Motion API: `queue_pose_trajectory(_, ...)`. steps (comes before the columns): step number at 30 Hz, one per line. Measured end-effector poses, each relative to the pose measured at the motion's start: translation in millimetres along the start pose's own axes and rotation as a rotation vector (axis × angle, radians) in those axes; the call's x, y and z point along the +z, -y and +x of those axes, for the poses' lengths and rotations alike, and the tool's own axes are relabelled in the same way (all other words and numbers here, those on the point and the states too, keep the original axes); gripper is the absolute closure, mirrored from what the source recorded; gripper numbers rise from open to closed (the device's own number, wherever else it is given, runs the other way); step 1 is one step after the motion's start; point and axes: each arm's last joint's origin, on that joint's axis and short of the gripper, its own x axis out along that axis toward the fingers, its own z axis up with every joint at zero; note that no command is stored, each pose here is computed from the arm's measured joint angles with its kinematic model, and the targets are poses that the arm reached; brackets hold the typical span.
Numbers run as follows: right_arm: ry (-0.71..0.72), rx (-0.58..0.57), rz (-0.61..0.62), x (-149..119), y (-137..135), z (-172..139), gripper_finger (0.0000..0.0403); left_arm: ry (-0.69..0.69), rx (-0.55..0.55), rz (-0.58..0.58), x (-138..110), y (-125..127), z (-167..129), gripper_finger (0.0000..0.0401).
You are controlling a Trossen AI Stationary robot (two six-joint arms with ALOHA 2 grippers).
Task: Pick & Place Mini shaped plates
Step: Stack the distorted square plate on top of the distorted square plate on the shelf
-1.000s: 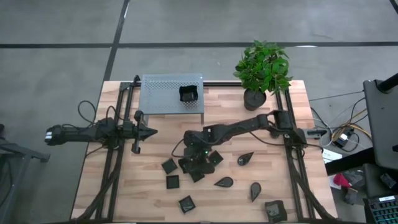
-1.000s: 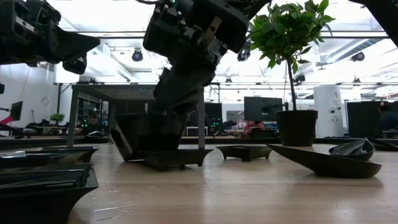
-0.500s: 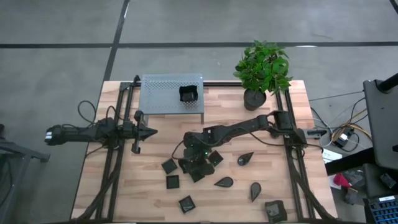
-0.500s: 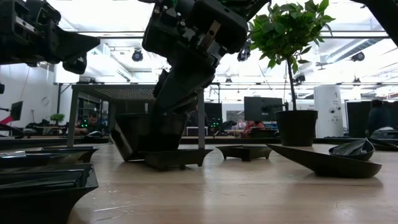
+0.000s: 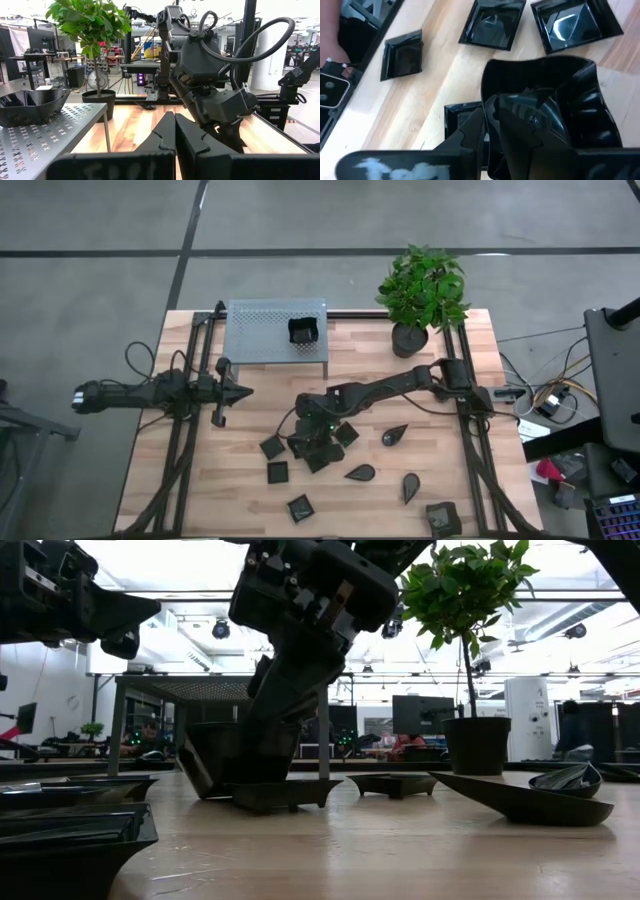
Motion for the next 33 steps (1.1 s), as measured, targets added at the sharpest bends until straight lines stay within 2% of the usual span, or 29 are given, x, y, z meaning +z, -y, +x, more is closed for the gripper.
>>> queue_pose_trajectory(19,-0.003,0.0,0.003,-1.1,-0.1,0.7,0.0361,0.0,0.0,0.0,0.0,0.0,0.0,0.0401)
queue_pose_trajectory(28,-0.003,0.003,0.003,-1.2,-0.1,0.7,0.0392,0.0,0.0,0.0,0.0,0.0,0.0,0.0401)
queue_pose_trajectory(33,-0.007,0.004,0.006,-1.7,-0.2,0.7,0.0394,0.0,0.0,0.0,0.0,0.0,0.0,0.0401)
